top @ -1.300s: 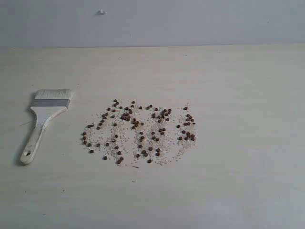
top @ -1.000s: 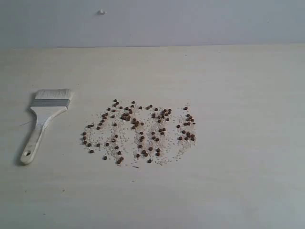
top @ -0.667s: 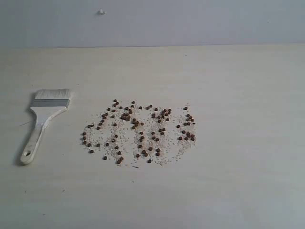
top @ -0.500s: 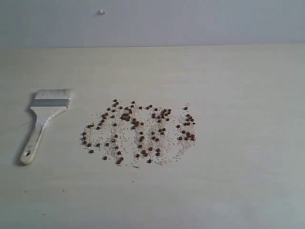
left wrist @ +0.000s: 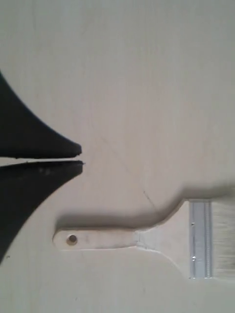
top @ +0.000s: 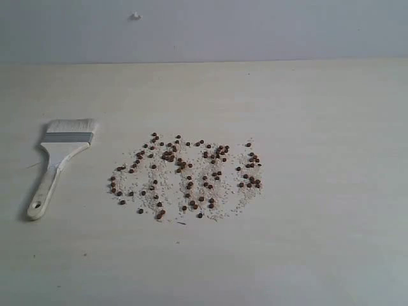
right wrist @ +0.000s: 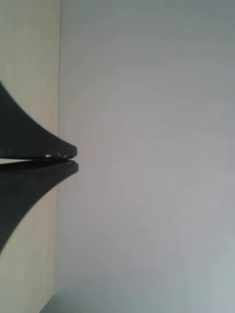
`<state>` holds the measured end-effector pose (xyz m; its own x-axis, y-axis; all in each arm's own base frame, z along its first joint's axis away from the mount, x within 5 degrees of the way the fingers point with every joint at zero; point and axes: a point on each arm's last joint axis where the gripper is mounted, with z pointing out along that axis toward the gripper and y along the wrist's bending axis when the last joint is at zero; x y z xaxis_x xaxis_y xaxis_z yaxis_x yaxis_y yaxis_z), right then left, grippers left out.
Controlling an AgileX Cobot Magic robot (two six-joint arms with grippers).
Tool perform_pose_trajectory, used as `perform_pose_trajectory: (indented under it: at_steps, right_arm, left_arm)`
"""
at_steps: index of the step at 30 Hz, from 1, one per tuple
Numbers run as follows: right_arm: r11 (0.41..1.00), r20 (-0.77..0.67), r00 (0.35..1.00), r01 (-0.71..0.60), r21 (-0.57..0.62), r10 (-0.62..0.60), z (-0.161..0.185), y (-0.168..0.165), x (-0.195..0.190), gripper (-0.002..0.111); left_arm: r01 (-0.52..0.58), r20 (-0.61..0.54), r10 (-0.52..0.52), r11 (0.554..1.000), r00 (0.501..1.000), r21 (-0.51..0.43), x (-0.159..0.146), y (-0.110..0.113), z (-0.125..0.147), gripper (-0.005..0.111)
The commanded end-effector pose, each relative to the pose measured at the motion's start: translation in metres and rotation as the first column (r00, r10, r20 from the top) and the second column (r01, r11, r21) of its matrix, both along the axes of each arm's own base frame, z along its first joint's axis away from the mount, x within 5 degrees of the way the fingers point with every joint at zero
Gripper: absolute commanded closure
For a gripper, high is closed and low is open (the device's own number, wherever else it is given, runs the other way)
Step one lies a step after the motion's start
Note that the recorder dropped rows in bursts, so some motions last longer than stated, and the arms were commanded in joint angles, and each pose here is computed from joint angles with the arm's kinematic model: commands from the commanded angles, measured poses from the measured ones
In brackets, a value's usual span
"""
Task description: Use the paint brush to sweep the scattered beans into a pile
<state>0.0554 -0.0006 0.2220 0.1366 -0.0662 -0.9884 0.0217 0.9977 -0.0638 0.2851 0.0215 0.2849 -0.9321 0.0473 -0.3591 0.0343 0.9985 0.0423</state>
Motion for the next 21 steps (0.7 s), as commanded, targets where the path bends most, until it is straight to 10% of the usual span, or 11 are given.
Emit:
perform_pose_trajectory:
  at_steps: [1, 11, 21]
  right_arm:
    - [1.000, 0.017, 1.000, 0.007, -0.008, -0.007, 0.002, 0.000, -0.001, 0.108]
    - [1.000, 0.016, 1.000, 0.007, -0.010, -0.007, 0.002, 0.000, -0.001, 0.108]
    - [1.000, 0.016, 1.000, 0.007, -0.010, -0.007, 0.002, 0.000, -0.001, 0.108]
  left_arm:
    - [0.028, -0.154, -0.043, 0.995, 0.987, -0.095, 0.027, -0.021, -0.048, 0.107]
    - [0.088, -0.166, -0.109, 0.988, 0.980, -0.127, 0.059, -0.082, -0.102, 0.073]
    - [0.031, -0.279, -0.064, 0.992, 0.958, -0.123, 0.073, -0.085, -0.140, 0.059]
